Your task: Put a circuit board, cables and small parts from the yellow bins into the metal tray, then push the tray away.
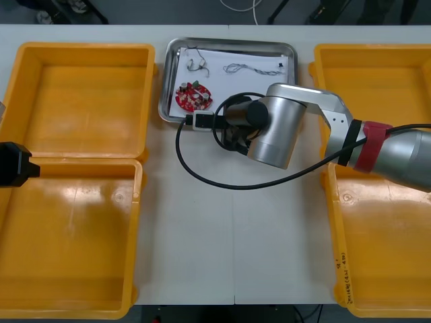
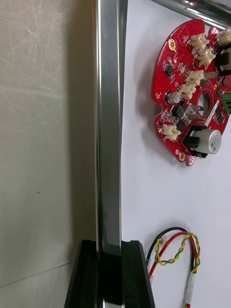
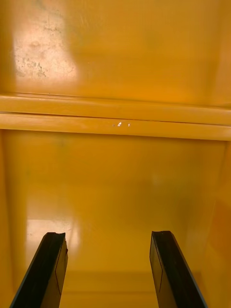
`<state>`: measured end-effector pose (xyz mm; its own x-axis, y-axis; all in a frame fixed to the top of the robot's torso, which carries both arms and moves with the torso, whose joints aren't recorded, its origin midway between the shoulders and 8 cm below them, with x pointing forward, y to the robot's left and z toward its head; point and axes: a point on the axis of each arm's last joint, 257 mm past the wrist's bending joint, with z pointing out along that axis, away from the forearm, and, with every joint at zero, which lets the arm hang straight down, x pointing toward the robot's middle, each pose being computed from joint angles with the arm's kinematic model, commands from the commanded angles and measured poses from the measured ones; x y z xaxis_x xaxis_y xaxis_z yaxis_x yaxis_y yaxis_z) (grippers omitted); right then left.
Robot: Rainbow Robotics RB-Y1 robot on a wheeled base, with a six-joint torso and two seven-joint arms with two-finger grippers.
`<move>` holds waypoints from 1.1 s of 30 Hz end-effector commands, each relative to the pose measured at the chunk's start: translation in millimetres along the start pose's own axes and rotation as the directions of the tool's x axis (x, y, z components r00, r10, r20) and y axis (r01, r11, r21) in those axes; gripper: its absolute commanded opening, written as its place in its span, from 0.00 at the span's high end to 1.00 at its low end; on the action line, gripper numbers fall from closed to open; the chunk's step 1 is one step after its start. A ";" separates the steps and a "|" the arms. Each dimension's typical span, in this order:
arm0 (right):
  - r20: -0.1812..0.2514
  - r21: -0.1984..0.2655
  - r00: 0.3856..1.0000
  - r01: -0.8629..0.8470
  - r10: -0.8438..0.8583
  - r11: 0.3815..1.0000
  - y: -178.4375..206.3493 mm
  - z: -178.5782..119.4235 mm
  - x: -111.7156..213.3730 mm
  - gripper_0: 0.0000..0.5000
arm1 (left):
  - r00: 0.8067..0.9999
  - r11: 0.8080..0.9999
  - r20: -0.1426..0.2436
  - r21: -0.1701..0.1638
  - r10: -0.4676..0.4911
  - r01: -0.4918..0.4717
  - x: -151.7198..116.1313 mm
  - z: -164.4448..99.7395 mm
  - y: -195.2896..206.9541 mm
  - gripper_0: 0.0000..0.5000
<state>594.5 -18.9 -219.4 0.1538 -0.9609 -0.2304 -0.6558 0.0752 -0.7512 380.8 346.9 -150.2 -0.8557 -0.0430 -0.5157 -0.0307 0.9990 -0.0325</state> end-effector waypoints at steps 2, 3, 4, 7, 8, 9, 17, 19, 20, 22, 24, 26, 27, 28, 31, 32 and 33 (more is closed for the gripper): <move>-0.008 0.064 1.000 0.021 -0.020 0.998 -45.3 -7.9 7.6 1.00 | 0.995 0.994 0.014 -0.048 0.100 -0.100 -1.3 -12.8 16.2 0.00; -0.008 0.064 1.000 0.021 -0.020 0.998 -45.3 -7.9 7.6 1.00 | 0.995 0.994 0.014 -0.048 0.100 -0.100 -1.3 -12.8 16.2 0.00; -0.009 0.065 1.000 0.021 -0.020 0.998 -46.3 -8.0 7.8 1.00 | 0.995 0.994 0.014 -0.048 0.100 -0.100 -1.3 -12.8 16.2 0.00; -0.009 0.065 1.000 0.021 -0.020 0.998 -47.0 -7.5 8.0 1.00 | 0.995 0.994 0.014 -0.048 0.100 -0.100 -1.3 -12.8 16.2 0.00; -0.007 0.067 1.000 0.021 -0.020 0.998 -47.6 -7.5 6.8 1.00 | 0.995 0.994 0.014 -0.048 0.100 -0.100 -1.3 -12.8 16.2 0.00; -0.005 0.069 1.000 0.021 -0.021 0.997 -48.8 -7.6 6.3 1.00 | 0.995 0.994 0.014 -0.048 0.100 -0.100 -1.3 -12.8 16.2 0.00; 0.007 0.072 1.000 0.016 -0.017 0.997 -50.3 -7.2 4.2 1.00 | 0.995 0.994 0.014 -0.048 0.100 -0.100 -1.3 -12.8 16.2 0.00; 0.008 0.072 1.000 0.014 -0.015 0.997 -50.7 -7.4 3.9 1.00 | 0.995 0.994 0.014 -0.048 0.100 -0.100 -1.3 -12.8 16.2 0.00; 0.008 0.072 1.000 0.015 -0.016 0.997 -50.7 -7.4 3.9 1.00 | 0.995 0.994 0.014 -0.048 0.100 -0.100 -1.3 -12.8 16.2 0.00; 0.008 0.072 1.000 0.014 -0.015 0.997 -50.7 -7.4 3.9 1.00 | 0.995 0.994 0.014 -0.048 0.100 -0.100 -1.3 -12.8 16.2 0.00; 0.008 0.073 1.000 0.013 -0.013 0.997 -51.3 -7.5 3.7 0.85 | 0.995 0.994 0.014 -0.048 0.100 -0.100 -1.3 -12.8 16.2 0.00; 0.009 0.074 1.000 0.012 -0.013 0.997 -52.5 -7.9 3.4 0.57 | 0.995 0.994 0.014 -0.048 0.100 -0.100 -1.3 -12.8 16.2 0.00; 0.010 0.075 1.000 0.011 -0.012 0.997 -53.1 -8.1 3.2 0.49 | 0.995 0.994 0.014 -0.048 0.100 -0.100 -1.3 -12.8 16.2 0.00; 0.011 0.076 1.000 0.010 -0.010 0.997 -53.7 -8.3 3.1 0.44 | 0.995 0.994 0.014 -0.048 0.100 -0.100 -1.3 -12.8 16.2 0.00; 0.014 0.080 1.000 0.008 -0.010 0.997 -56.2 -9.2 1.2 0.27 | 0.995 0.994 0.014 -0.048 0.100 -0.100 -1.3 -12.8 16.2 0.00; 0.013 0.082 1.000 0.009 -0.010 0.997 -57.8 -9.6 2.3 0.21 | 0.995 0.994 0.014 -0.048 0.100 -0.100 -1.3 -12.8 16.2 0.00; 0.014 0.083 1.000 0.011 -0.012 0.996 -58.5 -9.8 1.7 0.17 | 0.995 0.994 0.014 -0.048 0.100 -0.100 -1.3 -12.8 16.2 0.00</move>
<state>604.7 -23.4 -214.2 0.1437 -0.9591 -0.2437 -0.6473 0.0952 -0.7563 380.8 346.9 -150.2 -0.8557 -0.0430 -0.5157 -0.0306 0.9990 -0.0325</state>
